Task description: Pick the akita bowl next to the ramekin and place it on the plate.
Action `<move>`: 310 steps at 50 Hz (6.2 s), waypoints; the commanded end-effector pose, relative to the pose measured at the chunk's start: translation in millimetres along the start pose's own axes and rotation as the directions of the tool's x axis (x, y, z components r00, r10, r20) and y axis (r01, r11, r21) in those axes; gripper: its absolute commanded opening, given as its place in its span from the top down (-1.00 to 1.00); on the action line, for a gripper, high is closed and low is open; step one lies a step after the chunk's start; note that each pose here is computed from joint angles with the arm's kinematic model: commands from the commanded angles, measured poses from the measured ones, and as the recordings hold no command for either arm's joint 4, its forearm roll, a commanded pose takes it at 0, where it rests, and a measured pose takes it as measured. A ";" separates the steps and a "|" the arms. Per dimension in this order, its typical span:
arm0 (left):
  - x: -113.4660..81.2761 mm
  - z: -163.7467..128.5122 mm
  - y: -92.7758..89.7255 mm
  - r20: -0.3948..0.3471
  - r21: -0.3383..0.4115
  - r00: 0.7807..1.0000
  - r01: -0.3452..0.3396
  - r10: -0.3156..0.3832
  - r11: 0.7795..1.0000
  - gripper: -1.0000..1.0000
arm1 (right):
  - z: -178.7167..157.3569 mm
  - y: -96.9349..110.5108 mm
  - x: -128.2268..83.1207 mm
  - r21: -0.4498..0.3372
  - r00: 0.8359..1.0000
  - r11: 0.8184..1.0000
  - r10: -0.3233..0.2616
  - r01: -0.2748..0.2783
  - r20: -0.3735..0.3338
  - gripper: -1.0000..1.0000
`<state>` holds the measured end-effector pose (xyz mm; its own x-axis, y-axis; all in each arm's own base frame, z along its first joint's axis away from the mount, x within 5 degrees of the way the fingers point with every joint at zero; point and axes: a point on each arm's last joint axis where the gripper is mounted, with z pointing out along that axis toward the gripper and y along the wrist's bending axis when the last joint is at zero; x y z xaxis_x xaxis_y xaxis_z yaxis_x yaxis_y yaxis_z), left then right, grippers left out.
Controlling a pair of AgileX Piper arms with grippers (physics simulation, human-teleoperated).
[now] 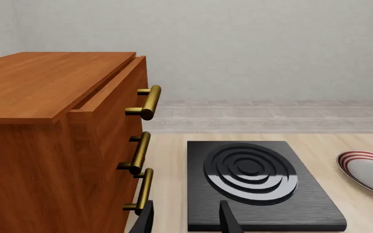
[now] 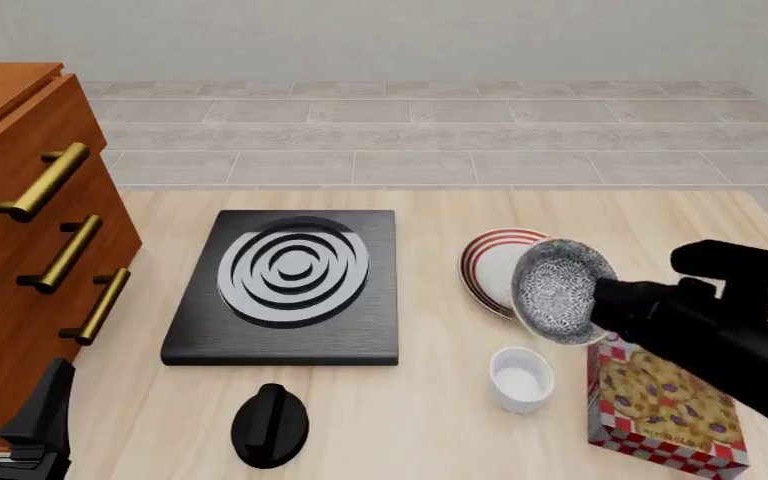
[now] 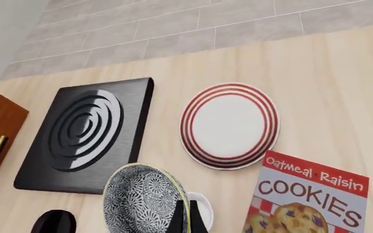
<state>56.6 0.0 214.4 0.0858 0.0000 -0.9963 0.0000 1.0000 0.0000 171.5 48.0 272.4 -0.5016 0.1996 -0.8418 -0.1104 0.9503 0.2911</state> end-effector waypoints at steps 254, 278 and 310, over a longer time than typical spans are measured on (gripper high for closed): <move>0.0 0.0 0.0 0.000 0.000 1.000 0.000 0.000 1.000 -1.00 | 206.4 -82.9 13.3 0.243 0.979 0.959 0.176 -0.146 -0.104 1.00; 0.0 0.0 0.0 0.000 0.000 1.000 0.000 0.000 1.000 -1.00 | 202.5 -79.9 9.7 0.235 0.983 0.963 0.156 -0.129 -0.101 -1.00; 0.0 0.0 0.0 0.000 0.000 1.000 0.000 0.000 1.000 -1.00 | 180.7 -66.7 -13.8 0.211 0.987 0.968 0.149 -0.134 -0.058 -1.00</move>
<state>56.6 0.0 214.4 0.0858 0.0000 -0.9963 0.0000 1.0000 0.0000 344.8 23.7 170.5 -0.5743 0.3227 -0.7524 0.1489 0.9449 0.2916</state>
